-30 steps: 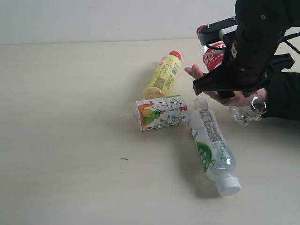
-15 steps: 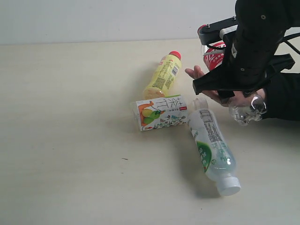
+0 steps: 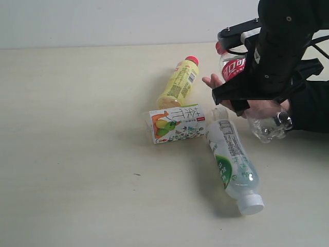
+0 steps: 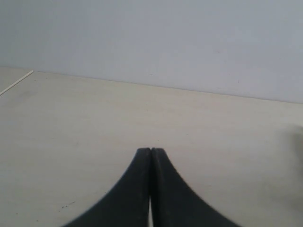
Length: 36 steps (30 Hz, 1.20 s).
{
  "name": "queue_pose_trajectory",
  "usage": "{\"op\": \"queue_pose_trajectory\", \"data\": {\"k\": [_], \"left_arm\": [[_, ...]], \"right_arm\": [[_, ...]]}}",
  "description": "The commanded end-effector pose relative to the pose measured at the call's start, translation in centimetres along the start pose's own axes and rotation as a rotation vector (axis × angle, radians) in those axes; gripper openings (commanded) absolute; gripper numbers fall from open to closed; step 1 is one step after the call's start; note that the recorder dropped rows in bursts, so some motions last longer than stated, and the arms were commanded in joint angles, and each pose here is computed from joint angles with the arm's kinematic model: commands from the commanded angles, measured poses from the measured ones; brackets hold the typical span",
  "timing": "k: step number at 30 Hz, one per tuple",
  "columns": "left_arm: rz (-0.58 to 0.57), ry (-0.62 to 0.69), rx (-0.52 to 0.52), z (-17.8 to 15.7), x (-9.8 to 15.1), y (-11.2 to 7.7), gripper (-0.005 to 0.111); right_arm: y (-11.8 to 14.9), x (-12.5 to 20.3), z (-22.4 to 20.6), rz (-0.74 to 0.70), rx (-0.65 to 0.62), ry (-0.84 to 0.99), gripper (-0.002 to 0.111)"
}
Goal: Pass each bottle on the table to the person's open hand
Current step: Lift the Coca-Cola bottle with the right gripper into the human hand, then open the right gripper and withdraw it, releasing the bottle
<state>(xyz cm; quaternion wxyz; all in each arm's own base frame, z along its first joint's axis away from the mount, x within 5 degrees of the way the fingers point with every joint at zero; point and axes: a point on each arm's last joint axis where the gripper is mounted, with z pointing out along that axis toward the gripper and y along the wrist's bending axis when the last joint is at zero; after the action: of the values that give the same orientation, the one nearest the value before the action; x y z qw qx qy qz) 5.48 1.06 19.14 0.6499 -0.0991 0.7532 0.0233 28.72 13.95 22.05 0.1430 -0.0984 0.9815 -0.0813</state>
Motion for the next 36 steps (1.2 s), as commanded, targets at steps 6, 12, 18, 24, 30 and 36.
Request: {"op": "queue_pose_trajectory", "data": {"k": [6, 12, 18, 24, 30, 36], "left_arm": [[0.005, -0.006, -0.003, 0.0, 0.0, 0.0, 0.000], [0.005, -0.006, -0.003, 0.0, 0.0, 0.0, 0.000], [0.005, -0.006, -0.003, 0.0, 0.0, 0.0, 0.000], [0.005, -0.006, -0.003, 0.0, 0.0, 0.0, 0.000], [0.005, -0.006, -0.003, 0.0, 0.0, 0.0, 0.000], [0.005, -0.006, -0.003, 0.0, 0.0, 0.0, 0.000]], "right_arm": [[-0.3, -0.2, 0.0, -0.019, 0.012, -0.011, 0.075], [-0.8, -0.3, -1.1, -0.039, 0.039, -0.050, 0.075], [-1.9, 0.0, -3.6, -0.034, 0.054, -0.118, 0.075], [-3.7, 0.8, -7.6, -0.047, 0.074, -0.239, 0.075], [-5.5, 2.6, -12.0, -0.057, 0.052, -0.358, 0.075], [-7.4, 5.5, -15.7, -0.035, 0.030, -0.424, 0.070]]}}
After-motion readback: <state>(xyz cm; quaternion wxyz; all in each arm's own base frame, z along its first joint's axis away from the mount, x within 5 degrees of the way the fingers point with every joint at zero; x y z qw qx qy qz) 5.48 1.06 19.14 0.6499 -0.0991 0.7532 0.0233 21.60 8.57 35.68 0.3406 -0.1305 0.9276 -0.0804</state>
